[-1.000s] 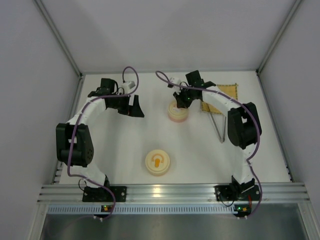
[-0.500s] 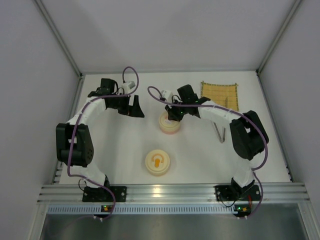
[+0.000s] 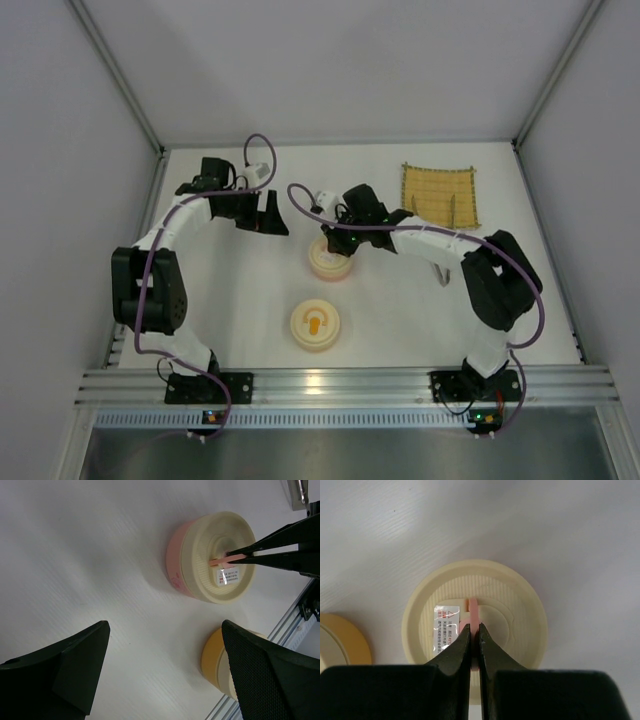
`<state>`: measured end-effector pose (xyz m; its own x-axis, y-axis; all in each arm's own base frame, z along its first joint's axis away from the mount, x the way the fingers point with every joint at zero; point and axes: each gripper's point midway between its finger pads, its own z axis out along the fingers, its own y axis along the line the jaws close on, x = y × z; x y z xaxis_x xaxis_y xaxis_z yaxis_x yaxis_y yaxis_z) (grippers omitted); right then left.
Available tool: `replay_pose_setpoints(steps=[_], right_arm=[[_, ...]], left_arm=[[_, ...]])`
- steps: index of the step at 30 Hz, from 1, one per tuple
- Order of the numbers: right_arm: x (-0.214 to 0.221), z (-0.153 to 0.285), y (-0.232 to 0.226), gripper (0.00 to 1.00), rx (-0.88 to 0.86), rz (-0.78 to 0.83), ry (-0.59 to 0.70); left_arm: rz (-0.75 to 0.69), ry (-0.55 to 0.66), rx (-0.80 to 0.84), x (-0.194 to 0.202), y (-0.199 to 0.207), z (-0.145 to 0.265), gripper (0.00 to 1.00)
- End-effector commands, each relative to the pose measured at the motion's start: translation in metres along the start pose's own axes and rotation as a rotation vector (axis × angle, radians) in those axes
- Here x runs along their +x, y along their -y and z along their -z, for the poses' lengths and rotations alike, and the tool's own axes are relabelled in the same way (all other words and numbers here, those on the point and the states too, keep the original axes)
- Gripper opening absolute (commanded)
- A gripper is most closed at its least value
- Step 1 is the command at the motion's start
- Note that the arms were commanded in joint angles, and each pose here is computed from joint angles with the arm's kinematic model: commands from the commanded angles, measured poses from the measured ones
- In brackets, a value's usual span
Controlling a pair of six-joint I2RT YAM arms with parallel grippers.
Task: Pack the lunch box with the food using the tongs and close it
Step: Close the box lid on the packing box.
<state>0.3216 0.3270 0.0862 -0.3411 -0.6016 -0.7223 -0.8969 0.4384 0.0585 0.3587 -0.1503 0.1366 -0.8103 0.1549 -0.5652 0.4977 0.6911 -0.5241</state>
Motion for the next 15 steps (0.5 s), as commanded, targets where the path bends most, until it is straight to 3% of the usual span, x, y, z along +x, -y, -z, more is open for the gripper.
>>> replay_pose_setpoints(steps=[1,15], right_arm=[[0.045,-0.009,-0.015,0.00,0.039,-0.104,-0.113],[0.049,-0.024,-0.017,0.00,0.271,-0.400,-0.073]], left_arm=[[-0.038,0.066,-0.012,-0.013,0.008,0.015,0.98],[-0.003,0.129,-0.064,-0.019,0.002,0.026,0.98]])
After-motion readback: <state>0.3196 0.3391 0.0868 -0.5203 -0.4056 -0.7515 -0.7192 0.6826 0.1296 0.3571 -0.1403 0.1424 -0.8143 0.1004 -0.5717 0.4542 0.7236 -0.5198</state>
